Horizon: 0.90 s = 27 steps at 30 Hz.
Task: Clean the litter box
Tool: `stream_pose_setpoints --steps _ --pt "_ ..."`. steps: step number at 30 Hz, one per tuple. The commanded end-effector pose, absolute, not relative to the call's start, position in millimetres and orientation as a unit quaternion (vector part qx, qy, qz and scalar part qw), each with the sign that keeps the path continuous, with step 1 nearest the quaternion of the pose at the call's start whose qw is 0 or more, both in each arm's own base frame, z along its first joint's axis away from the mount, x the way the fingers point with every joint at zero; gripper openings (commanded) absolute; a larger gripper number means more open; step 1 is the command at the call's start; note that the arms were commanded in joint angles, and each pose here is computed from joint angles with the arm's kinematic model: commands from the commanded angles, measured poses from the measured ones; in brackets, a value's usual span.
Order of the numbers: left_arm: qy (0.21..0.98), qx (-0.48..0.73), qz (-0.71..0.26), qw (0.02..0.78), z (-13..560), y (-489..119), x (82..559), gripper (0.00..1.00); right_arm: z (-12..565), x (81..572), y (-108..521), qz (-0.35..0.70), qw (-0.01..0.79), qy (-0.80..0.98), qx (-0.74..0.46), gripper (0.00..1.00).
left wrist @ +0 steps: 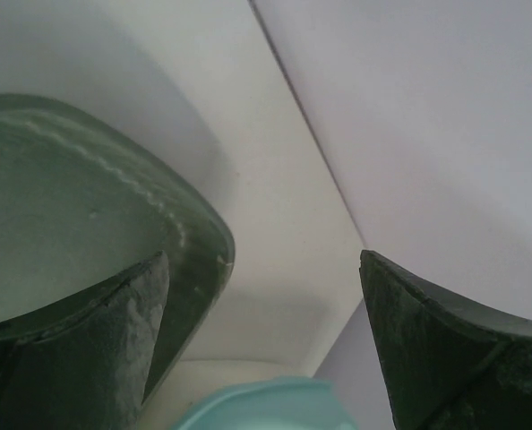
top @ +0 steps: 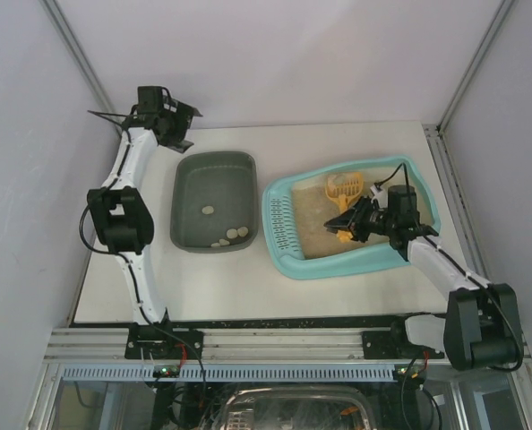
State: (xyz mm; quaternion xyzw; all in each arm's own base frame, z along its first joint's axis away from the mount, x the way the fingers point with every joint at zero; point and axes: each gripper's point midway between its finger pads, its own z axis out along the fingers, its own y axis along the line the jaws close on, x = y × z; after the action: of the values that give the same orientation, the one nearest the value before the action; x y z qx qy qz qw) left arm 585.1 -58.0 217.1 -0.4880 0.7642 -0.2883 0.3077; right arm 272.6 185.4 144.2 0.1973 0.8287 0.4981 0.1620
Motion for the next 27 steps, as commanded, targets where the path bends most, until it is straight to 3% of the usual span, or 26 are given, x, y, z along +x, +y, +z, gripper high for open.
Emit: stream_pose_setpoints --steps 1,11,21,27 --pt "0.750 -0.398 -0.325 0.416 292 -86 563 0.90 144 259 171 0.472 0.203 0.839 0.179 0.00" --pt "0.767 -0.367 -0.338 0.403 260 -133 490 0.90 135 211 154 0.448 0.244 0.842 0.174 0.00" --pt "0.761 -0.354 -0.304 0.451 267 -109 408 0.90 121 192 152 0.486 0.269 0.818 0.149 0.00" --pt "0.773 -0.334 -0.277 0.463 270 -99 389 0.91 135 192 153 0.517 0.309 0.790 0.114 0.00"
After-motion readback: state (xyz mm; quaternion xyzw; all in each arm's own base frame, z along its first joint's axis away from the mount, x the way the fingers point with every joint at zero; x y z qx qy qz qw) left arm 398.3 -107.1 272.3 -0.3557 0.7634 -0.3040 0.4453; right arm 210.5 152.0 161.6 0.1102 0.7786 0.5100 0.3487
